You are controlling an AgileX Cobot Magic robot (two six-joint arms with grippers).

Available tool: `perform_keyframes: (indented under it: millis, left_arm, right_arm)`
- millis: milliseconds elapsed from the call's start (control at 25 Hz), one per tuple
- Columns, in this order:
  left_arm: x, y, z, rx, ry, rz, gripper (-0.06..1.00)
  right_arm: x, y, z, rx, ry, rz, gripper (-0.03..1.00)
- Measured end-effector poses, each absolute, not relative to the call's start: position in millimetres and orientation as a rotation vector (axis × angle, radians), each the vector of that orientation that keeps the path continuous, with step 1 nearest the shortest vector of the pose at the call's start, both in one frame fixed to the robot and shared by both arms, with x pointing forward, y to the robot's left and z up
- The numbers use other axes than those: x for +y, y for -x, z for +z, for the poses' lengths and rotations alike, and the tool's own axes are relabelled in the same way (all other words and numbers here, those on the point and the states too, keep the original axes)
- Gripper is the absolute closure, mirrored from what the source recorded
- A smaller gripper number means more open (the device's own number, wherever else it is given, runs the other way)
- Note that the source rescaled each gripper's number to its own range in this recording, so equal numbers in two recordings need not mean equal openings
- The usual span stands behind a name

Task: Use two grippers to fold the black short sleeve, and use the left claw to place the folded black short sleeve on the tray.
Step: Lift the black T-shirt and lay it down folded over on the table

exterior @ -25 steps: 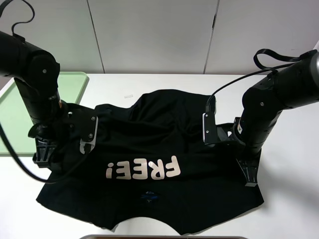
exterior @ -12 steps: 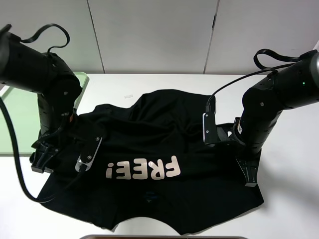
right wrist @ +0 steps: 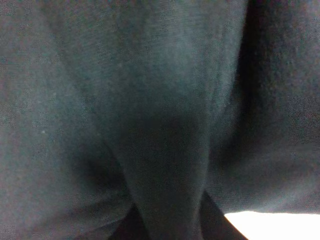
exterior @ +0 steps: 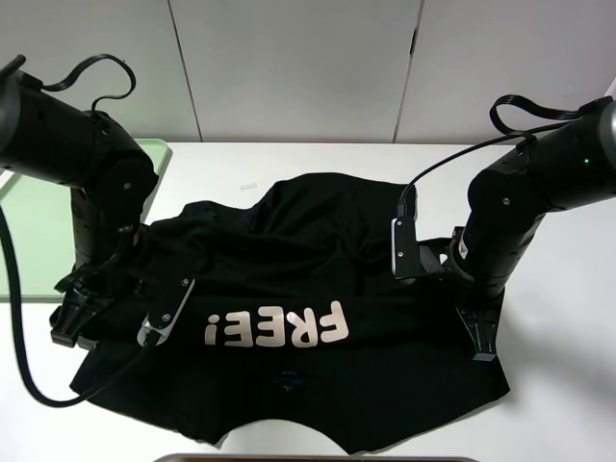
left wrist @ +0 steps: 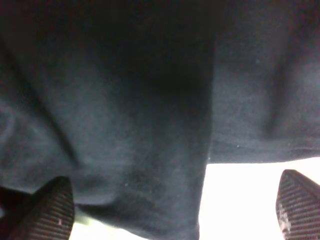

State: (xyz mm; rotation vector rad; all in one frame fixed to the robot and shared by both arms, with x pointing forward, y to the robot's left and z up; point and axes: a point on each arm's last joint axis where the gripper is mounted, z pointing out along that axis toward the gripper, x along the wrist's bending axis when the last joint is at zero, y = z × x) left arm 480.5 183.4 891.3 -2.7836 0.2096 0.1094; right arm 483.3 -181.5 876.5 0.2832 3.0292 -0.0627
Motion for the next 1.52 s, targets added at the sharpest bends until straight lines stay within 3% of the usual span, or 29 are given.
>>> perform_keyframes:
  millis: [200,440,960,1080,1280,1520]
  left_arm:
    - [185,-483,887,0.202,2.789,0.020,0.15]
    - [184,-484,887,0.185,2.801,-0.006,0.27]
    - [189,-467,871,0.260,2.836,0.029,0.32]
    - [189,-468,871,0.253,2.846,0.001,0.45]
    - [188,-469,872,0.236,2.857,-0.025,0.87]
    - [184,-476,894,0.063,2.908,-0.166,0.92]
  right_arm:
    - [-181,-483,876,3.028,-0.283,-0.061,0.92]
    - [-181,-484,877,3.023,-0.282,-0.054,0.92]
    - [-181,-484,876,3.018,-0.299,-0.048,0.92]
    - [-181,-484,876,3.017,-0.300,-0.048,0.92]
    - [-181,-484,876,3.017,-0.303,-0.047,0.92]
    - [-181,-485,884,2.991,-0.292,-0.028,0.92]
